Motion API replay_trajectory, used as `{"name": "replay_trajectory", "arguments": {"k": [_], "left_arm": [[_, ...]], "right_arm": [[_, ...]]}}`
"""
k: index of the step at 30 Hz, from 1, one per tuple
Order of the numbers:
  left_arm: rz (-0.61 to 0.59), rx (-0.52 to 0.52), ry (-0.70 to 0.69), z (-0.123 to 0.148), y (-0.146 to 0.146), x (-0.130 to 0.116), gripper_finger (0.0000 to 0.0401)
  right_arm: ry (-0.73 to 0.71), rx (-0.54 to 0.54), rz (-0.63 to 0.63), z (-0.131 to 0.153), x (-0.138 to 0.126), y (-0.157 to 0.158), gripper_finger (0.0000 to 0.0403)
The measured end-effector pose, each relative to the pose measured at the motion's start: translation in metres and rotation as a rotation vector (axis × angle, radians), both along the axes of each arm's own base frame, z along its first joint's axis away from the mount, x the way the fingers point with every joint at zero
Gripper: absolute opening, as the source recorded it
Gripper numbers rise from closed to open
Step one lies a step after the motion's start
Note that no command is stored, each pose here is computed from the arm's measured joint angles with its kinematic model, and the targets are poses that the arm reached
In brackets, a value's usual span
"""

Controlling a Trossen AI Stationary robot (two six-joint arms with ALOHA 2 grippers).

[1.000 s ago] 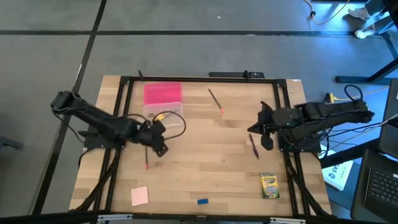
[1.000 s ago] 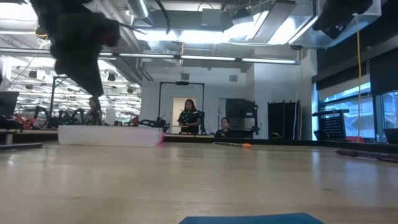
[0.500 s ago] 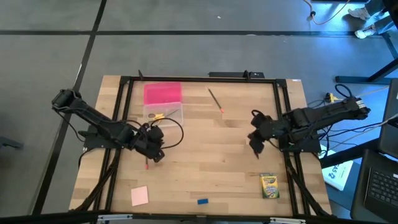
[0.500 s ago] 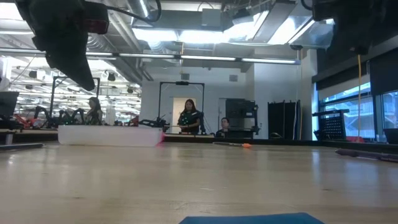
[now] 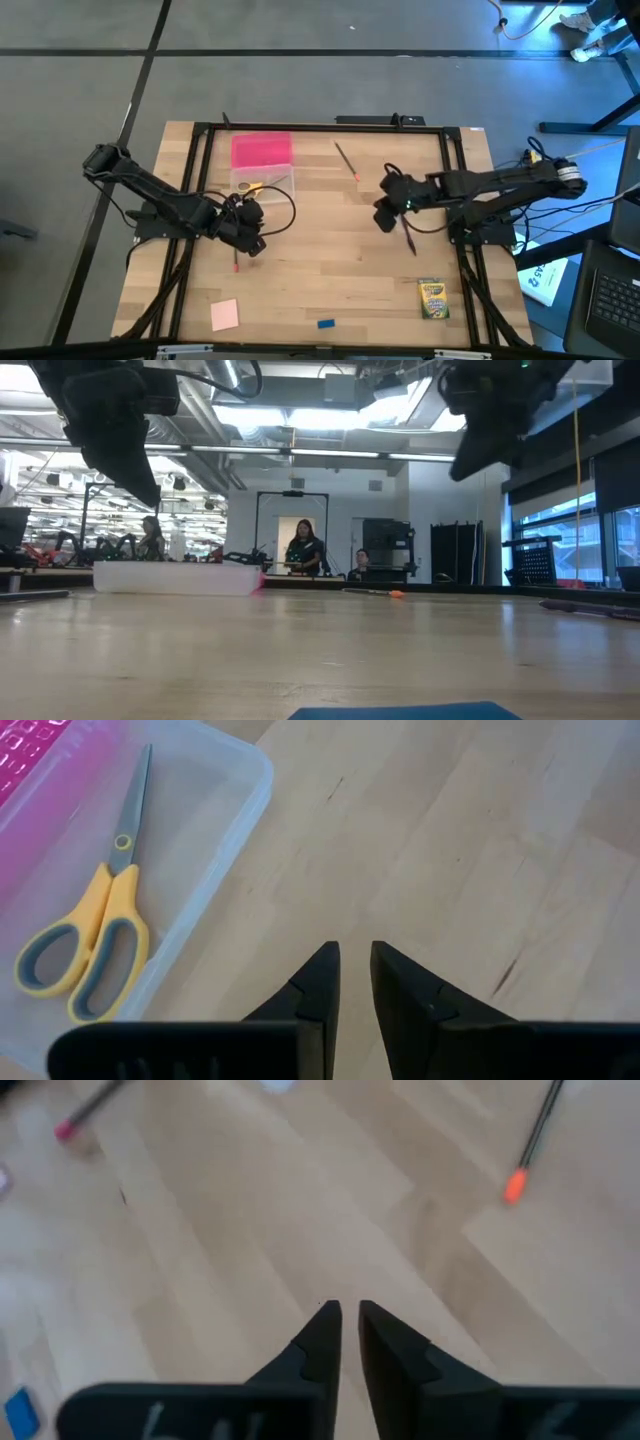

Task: Pack school essentials
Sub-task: Put the top black pencil into the pink supply box

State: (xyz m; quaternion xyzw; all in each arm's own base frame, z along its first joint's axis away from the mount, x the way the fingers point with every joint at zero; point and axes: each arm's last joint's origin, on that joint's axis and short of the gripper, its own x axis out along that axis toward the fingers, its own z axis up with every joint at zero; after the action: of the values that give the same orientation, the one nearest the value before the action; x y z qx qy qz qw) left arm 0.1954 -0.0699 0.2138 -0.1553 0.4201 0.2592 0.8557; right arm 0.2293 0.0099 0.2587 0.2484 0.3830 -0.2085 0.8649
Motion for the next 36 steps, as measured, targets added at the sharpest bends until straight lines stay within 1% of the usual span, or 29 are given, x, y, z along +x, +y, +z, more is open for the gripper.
{"name": "replay_trajectory", "arguments": {"k": [6,9,12,18,27,32,36], "left_arm": [[0.000,0.000,0.000,0.000,0.000,0.000,0.0054],[0.000,0.000,0.000,0.000,0.000,0.000,0.0054],[0.000,0.000,0.000,0.000,0.000,0.000,0.0054],[0.000,0.000,0.000,0.000,0.000,0.000,0.0054],[0.000,0.000,-0.001,0.000,0.000,0.000,0.0054],[0.000,-0.001,-0.001,0.000,0.000,0.000,0.0054],[0.000,-0.001,-0.002,0.000,0.000,0.000,0.0054]], "right_arm": [[-0.055,-0.079,0.025,0.002,0.010,-0.015,0.0090],[-0.063,-0.081,0.000,0.003,0.010,-0.022,0.0115],[-0.055,-0.070,-0.048,0.000,0.012,-0.029,0.0130],[0.043,-0.066,-0.095,-0.024,0.027,-0.043,0.0130],[0.080,-0.089,-0.130,-0.068,0.061,-0.070,0.0125],[0.116,-0.106,-0.150,-0.089,0.069,-0.087,0.0125],[0.157,-0.117,-0.145,-0.102,0.071,-0.094,0.0125]]}}
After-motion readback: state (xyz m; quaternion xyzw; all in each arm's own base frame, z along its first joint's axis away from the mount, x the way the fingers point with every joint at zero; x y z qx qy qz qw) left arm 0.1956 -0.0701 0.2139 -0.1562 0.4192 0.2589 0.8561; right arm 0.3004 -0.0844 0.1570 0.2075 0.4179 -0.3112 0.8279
